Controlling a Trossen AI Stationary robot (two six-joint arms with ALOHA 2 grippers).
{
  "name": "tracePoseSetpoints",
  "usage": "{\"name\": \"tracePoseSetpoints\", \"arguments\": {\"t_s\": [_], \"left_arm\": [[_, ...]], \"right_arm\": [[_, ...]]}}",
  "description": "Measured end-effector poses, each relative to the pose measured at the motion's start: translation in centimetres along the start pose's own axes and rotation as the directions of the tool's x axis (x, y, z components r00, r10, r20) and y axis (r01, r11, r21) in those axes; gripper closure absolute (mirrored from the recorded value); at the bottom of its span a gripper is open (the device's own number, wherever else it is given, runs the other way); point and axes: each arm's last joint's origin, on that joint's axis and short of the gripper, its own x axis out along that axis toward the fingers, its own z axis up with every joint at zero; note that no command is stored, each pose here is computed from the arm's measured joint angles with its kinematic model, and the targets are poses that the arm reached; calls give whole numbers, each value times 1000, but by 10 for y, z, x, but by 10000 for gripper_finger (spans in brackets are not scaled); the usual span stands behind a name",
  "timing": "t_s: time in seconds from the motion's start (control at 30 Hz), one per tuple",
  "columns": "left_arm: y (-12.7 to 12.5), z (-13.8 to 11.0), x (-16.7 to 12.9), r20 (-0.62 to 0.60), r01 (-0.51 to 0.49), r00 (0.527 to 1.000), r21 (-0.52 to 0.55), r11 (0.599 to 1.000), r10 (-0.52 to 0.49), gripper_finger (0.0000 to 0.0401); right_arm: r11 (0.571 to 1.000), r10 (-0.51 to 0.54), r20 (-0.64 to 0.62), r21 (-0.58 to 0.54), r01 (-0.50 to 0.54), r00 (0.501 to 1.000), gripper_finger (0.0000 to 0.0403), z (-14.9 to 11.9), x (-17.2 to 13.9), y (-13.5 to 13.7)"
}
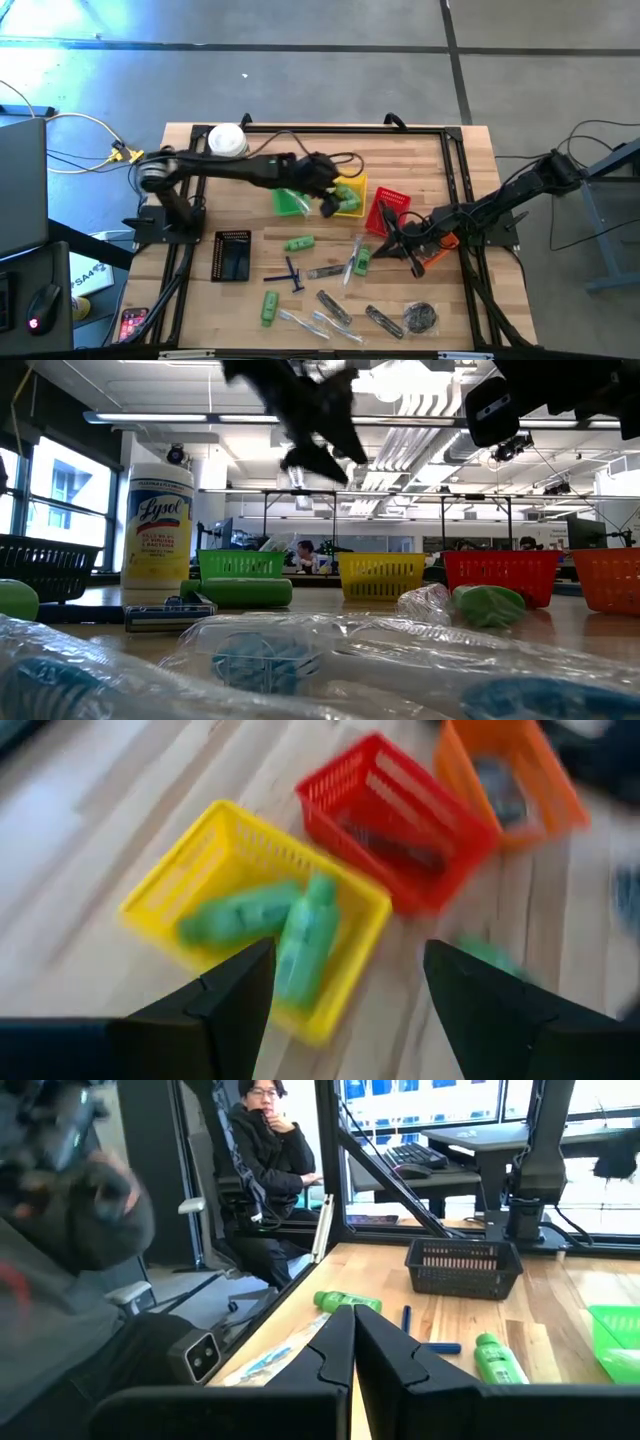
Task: Pick & Place Travel size toiletries
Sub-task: Put the blue toothbrush into the green bin
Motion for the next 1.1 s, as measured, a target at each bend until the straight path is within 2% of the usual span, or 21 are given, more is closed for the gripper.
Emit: {"name": "tracePoseSetpoints", "arguments": {"t_s": [0.1,0.2,0.3,0.43,0.53,0.6,0.67,0.87,1.0,1.1], "left_arm": [[-15,-7,-47,-32,-36,999,127,991,41,152],[-26,-23,-85,-45,3,999,237,972,8,171],[-28,-40,-113,-32,50,999,266,963,-43,211],[-17,-69,-137,-14,71,997,252,965,-70,294],[-7,-95,-141,41,100,993,257,961,-114,366],[0,-115,-140,67,117,988,277,954,-141,391],[7,-126,-141,143,132,974,283,950,-178,388],[24,-162,-131,246,149,944,285,947,-222,399],[31,-182,-119,338,159,903,311,937,-266,400],[35,-194,-110,402,159,869,328,931,-290,400]], "right_arm": [[1000,2,6,-1,-2,1000,400,1,0,0],[1000,-14,4,0,14,1000,400,0,0,0],[1000,-31,-14,2,31,999,400,-2,0,-1],[999,-33,-32,3,33,999,400,-3,0,-1],[999,-45,-31,2,45,999,400,-3,0,-1],[997,-76,-30,7,76,997,400,-3,0,-2],[993,-117,-35,26,118,992,400,-4,0,-3],[974,-222,-29,43,223,975,400,-4,-1,-6],[961,-278,-37,2,278,960,400,-6,-1,-8],[939,-341,-42,18,342,939,400,-5,-1,-10]]}}
